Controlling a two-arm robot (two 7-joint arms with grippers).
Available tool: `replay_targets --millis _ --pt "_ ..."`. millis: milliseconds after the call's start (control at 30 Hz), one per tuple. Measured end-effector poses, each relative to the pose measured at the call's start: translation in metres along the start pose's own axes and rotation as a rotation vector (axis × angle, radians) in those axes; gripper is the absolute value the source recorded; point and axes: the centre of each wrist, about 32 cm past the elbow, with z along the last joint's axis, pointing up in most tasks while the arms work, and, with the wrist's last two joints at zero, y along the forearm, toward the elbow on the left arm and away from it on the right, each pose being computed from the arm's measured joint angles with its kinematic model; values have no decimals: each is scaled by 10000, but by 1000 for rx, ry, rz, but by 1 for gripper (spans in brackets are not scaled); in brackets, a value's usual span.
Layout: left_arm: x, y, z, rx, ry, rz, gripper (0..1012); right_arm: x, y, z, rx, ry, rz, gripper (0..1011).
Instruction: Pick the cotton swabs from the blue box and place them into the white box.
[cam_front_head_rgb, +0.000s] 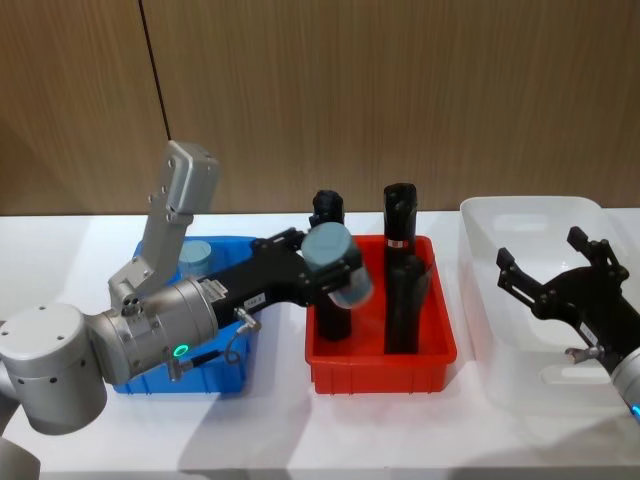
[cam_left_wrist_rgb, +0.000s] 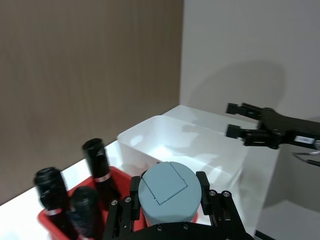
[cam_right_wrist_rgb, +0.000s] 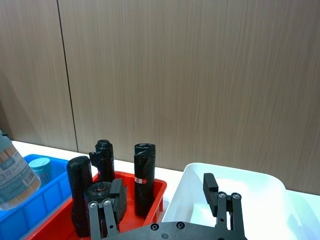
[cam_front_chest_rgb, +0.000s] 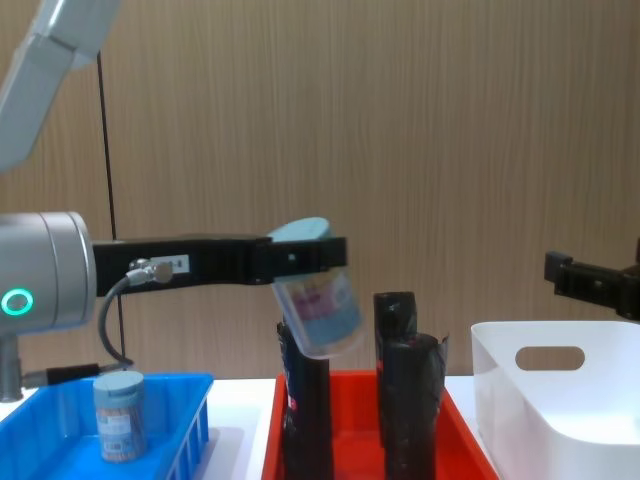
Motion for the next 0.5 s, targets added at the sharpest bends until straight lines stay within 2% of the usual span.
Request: replay_targets --millis 33,233,500 --pt "8 -12 0 -1 1 -26 668 0 0 0 0 0 0 1002" --pt "23 -61 -4 -3 2 -98 668 0 0 0 0 0 0 1002" --pt "20 -103 -14 -10 1 -153 668 0 0 0 0 0 0 1002"
